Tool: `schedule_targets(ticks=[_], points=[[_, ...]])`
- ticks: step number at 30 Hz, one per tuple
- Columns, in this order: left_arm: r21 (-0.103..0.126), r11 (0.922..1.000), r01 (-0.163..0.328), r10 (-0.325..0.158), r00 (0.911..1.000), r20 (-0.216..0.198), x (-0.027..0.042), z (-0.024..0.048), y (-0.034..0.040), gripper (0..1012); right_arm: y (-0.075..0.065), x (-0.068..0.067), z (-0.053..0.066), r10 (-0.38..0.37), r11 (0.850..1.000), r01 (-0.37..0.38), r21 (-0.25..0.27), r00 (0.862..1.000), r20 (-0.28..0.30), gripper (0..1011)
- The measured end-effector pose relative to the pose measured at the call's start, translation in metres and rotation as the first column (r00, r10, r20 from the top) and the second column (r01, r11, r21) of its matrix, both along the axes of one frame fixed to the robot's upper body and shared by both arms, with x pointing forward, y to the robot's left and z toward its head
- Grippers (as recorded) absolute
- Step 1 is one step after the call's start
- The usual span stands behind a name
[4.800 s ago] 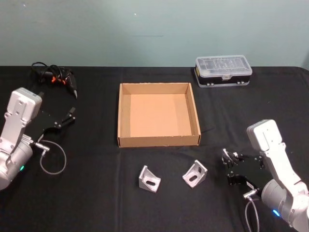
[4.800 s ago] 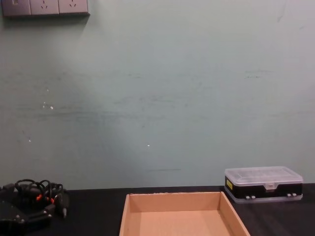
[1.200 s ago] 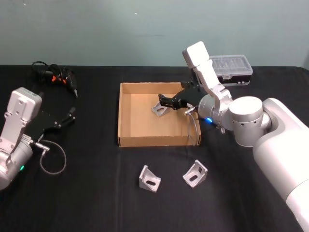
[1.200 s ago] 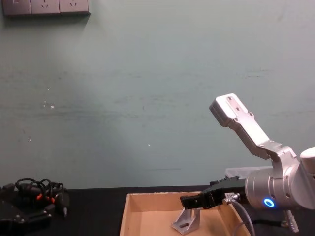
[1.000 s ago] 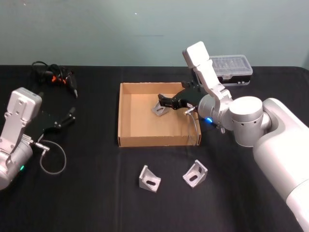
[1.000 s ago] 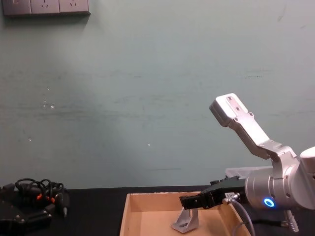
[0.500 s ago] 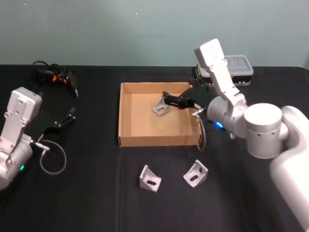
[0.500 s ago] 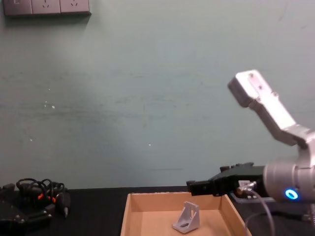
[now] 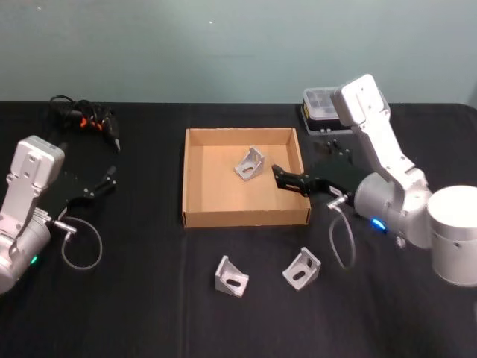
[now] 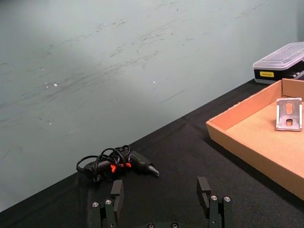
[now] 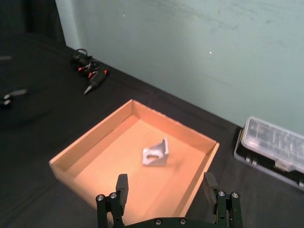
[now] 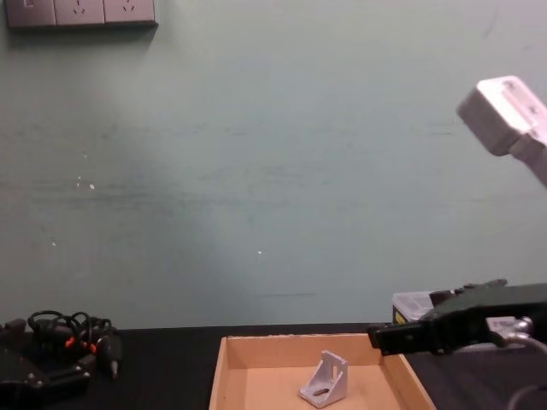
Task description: Use one hand to pick up the angle iron from the table and place it into the box.
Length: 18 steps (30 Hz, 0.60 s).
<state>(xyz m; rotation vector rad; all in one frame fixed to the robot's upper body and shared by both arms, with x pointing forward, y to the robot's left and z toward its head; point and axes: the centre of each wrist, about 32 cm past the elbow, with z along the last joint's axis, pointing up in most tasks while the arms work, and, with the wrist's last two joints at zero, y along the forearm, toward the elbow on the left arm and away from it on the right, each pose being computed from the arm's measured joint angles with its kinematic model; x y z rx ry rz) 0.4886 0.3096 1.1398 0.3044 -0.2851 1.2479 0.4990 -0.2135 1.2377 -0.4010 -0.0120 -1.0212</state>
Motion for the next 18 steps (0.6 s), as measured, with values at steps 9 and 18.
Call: schedule_targets(ticks=[9, 18], points=[[0.000, 1.0000, 0.000, 0.000, 1.0000, 0.000, 0.0000, 0.0000, 0.0000, 1011, -0.011, -0.030, 0.017, 0.000, 1.000, -0.002, -0.015, 0.992, -0.122, 1002], [0.000, 1.0000, 0.000, 0.000, 1.0000, 0.000, 0.0000, 0.0000, 0.0000, 1011, -0.018, -0.050, 0.003, -0.022, 1.000, 0.022, -0.005, 0.972, -0.234, 1002]])
